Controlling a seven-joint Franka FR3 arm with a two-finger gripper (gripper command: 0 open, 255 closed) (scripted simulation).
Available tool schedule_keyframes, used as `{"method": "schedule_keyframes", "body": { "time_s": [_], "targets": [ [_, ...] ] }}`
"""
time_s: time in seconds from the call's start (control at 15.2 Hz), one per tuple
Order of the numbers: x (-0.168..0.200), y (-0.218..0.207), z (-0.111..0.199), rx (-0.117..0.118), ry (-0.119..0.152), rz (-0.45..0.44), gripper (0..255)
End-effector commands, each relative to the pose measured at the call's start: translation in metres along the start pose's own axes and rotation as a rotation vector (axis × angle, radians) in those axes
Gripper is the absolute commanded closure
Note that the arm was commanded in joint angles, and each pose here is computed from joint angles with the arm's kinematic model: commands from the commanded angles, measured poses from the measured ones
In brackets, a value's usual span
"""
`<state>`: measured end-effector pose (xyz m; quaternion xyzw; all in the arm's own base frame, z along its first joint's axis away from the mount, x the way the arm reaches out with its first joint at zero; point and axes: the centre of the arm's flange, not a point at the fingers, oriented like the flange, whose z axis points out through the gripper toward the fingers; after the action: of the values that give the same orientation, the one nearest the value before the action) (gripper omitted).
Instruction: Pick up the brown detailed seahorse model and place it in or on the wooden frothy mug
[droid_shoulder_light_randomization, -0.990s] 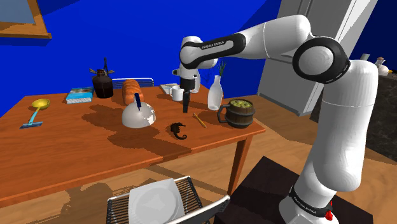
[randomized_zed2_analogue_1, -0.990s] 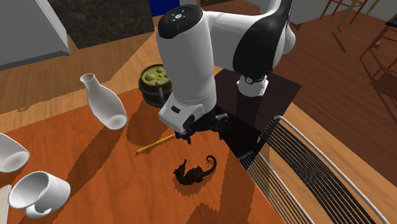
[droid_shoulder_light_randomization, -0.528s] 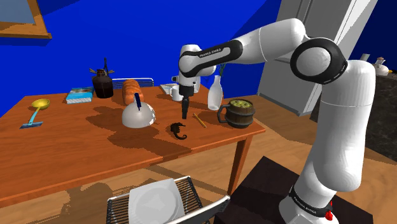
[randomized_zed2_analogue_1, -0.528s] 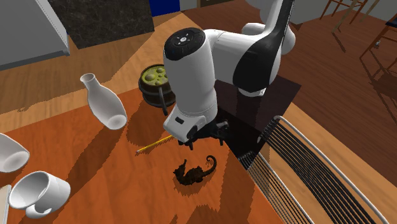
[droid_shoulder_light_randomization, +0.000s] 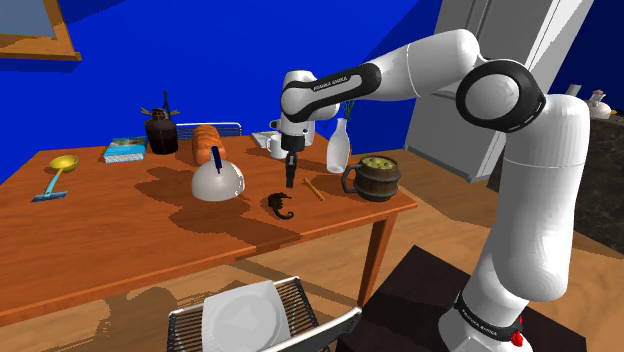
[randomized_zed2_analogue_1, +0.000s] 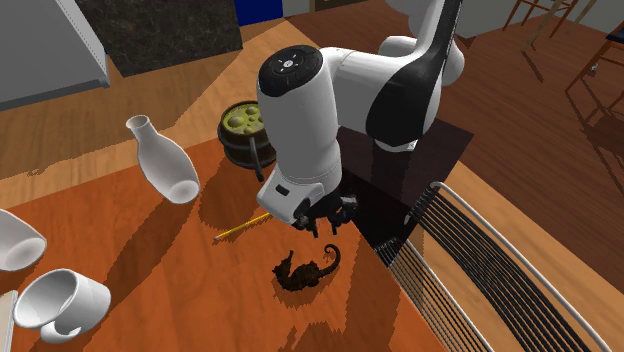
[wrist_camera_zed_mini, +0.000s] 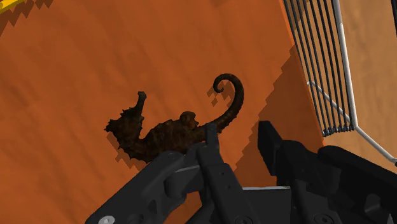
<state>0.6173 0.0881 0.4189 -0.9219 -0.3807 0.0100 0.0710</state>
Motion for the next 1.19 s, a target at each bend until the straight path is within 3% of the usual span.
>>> {"method": "schedule_keyframes", "body": {
  "time_s": [0.0,0.46,0.53,0.92,1.12],
  "targets": [
    [0.0,0.0,0.0,0.0,0.0,0.0,255],
    [0.0,0.0,0.0,0.0,0.0,0.0,255],
    [0.0,0.0,0.0,0.0,0.0,0.0,0],
    [0.042,0.009,0.067,-0.089,-0.008,0.798,0],
    [0.042,0.011,0.079,-0.091,-0.008,0.813,0]
  ]
}}
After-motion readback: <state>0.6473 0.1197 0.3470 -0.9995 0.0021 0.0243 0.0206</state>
